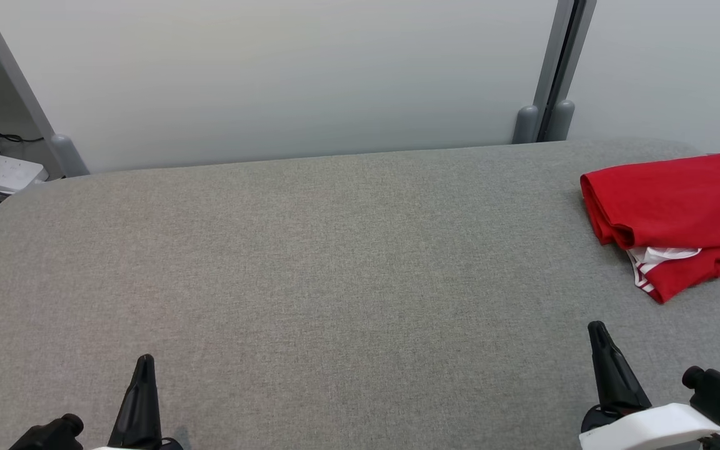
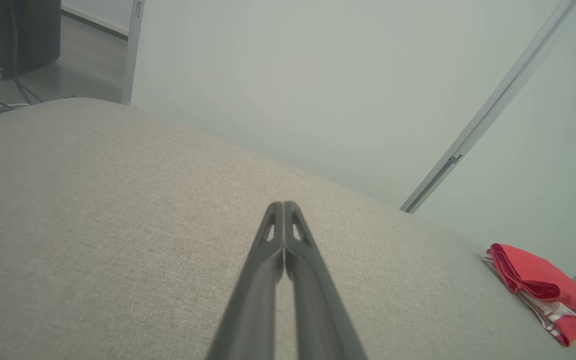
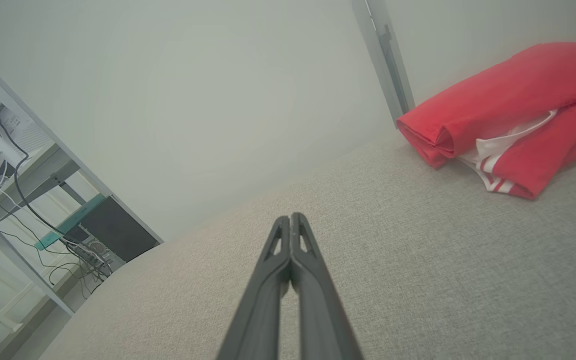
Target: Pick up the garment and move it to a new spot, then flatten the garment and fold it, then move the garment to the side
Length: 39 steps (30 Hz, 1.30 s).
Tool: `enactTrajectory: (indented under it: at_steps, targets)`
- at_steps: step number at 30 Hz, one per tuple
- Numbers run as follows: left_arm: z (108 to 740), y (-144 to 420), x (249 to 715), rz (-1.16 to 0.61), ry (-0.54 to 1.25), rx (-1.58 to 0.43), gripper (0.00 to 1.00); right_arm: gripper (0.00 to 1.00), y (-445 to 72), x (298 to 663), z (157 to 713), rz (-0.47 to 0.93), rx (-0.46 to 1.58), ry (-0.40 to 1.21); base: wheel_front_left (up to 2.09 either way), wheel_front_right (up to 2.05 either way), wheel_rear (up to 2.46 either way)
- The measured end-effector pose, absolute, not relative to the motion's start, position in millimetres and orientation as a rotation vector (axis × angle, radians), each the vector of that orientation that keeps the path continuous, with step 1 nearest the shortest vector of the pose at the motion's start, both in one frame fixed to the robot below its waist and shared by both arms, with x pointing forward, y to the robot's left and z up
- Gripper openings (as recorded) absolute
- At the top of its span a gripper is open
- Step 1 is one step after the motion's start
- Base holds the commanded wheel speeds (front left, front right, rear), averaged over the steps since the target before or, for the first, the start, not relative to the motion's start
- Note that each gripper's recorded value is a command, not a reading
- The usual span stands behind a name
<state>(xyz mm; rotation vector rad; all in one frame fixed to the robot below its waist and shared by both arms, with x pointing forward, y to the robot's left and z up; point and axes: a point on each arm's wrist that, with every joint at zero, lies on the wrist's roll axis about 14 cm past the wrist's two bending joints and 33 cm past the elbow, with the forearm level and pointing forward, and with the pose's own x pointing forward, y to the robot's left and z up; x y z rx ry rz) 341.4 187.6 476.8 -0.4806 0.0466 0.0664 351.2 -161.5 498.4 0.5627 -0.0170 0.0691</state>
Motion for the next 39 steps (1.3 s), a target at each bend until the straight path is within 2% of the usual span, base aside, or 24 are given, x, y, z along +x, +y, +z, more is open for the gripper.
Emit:
enactTrajectory:
  at_steps: [39]
  targets:
    - [466.5, 189.6, 351.8, 0.101, 0.102, -0.936, 0.0, 0.0, -182.0, 360.5, 486.1, -0.024, 0.978, 0.042, 0.0, 0.0, 0.0]
